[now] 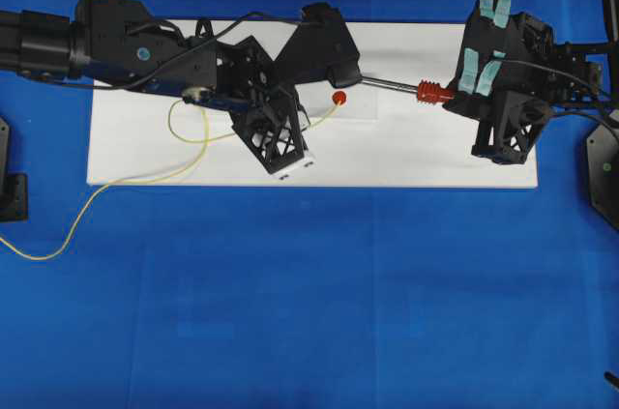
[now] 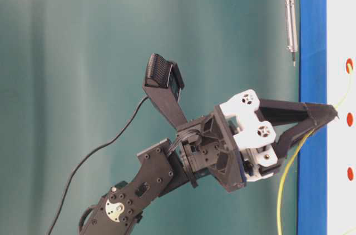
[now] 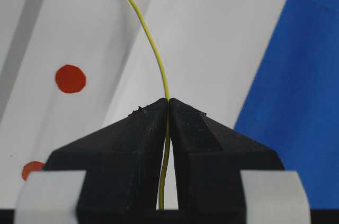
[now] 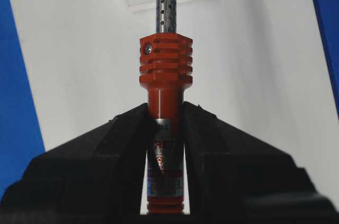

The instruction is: Touch the tip of the soldering iron to the tip of the solder at the mark.

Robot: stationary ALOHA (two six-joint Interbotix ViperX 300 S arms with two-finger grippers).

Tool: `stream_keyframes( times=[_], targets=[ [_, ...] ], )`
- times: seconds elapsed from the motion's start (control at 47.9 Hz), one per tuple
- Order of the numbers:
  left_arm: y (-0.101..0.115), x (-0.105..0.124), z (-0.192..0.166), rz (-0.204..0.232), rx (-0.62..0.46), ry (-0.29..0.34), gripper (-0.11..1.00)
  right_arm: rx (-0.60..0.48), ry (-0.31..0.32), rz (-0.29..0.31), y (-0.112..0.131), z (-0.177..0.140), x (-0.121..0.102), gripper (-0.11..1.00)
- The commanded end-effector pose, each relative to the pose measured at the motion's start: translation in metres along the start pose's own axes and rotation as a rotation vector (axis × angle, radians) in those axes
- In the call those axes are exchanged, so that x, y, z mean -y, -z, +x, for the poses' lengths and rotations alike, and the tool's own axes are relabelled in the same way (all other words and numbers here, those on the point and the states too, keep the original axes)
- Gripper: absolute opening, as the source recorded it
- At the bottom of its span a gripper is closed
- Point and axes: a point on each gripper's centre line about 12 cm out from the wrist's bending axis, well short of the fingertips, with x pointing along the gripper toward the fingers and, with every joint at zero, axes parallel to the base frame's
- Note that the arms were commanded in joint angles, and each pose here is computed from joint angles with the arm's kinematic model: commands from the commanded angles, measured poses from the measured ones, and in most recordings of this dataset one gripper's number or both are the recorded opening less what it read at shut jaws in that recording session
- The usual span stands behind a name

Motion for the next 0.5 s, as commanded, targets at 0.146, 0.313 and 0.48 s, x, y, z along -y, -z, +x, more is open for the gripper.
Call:
stream_keyframes(
  times=[0.146,0.313,0.48],
  targets=[
    [-0.009,0.003,-0.009,0.004,0.037,0.011,0.02,0.019,-0.004,0.003,-0.004,-0.002,0.0,0.06],
    [-0.008,0.003,-0.009,0.001,0.033,0.011,0.02,0.009,-0.002,0.009,-0.003,0.0,0.0,0.06],
    [-0.006,0.003,-0.007,0.003,0.028,0.009,0.02,-0.024,0.004,0.023,-0.001,0.009,-0.001,0.06]
  ],
)
